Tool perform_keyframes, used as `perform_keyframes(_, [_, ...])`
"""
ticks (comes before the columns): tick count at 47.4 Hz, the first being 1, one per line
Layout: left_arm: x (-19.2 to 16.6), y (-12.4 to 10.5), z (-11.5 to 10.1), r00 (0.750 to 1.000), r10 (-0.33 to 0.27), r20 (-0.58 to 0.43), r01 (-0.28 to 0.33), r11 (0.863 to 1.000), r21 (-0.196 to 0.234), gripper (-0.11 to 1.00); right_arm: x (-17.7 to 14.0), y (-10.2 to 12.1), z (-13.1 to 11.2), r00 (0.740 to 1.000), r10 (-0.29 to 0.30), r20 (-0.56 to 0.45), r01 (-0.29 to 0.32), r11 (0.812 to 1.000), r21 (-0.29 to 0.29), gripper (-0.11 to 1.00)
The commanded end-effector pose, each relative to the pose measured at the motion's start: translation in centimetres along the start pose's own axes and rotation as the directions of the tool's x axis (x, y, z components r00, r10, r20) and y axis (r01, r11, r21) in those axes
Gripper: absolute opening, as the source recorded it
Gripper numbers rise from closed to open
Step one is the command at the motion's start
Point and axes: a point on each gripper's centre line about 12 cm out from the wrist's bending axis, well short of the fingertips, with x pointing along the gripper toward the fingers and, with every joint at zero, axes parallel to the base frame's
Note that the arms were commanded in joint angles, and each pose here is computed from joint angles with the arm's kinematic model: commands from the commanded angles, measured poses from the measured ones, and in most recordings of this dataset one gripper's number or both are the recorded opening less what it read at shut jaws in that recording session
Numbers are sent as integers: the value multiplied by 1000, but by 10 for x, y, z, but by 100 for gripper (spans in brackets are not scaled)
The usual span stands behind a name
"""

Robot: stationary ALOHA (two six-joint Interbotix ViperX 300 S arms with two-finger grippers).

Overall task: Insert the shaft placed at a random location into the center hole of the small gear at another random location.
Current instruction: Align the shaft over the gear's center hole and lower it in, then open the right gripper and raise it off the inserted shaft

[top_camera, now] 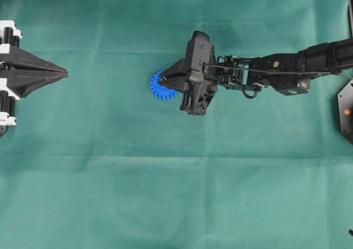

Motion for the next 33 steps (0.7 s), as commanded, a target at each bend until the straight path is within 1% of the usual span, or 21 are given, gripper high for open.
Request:
perform_keyframes(1, [2, 1, 6, 1000, 2, 14, -2, 1000, 3, 0, -1, -1, 13, 999, -3, 43, 2, 1000, 3, 24])
perform_keyframes(3, [2, 1, 6, 1000, 2, 14, -2, 1000, 3, 0, -1, -1, 13, 999, -3, 43, 3, 1000, 4, 35])
perform_keyframes(8, [2, 1, 6, 1000, 2, 14, -2, 1000, 3, 0, -1, -1, 14, 999, -3, 43, 3, 1000, 4, 69])
perform_keyframes(11, [2, 1, 6, 1000, 2, 15, -2, 1000, 3, 0, -1, 0, 14, 999, -2, 44, 1, 1000, 4, 86])
perform_keyframes(12, [2, 1, 6, 1000, 2, 14, -2, 1000, 3, 0, -1, 0, 15, 999, -2, 46, 1, 1000, 4, 90])
perform_keyframes(14, [2, 1, 6, 1000, 2, 14, -2, 1000, 3, 0, -1, 1, 15, 999, 0, 46, 0, 1000, 3, 91])
perform_keyframes(19, [2, 1, 6, 1000, 2, 14, -2, 1000, 3, 0, -4, 1, 20, 998, 2, 57, -2, 1000, 3, 86])
perform_keyframes(23, [2, 1, 6, 1000, 2, 14, -2, 1000, 3, 0, -9, 1, 25, 998, 3, 64, -3, 1000, 1, 86])
perform_keyframes(33, [2, 1, 6, 1000, 2, 15, -2, 1000, 3, 0, -25, 2, 46, 996, 8, 90, -8, 1000, 1, 86])
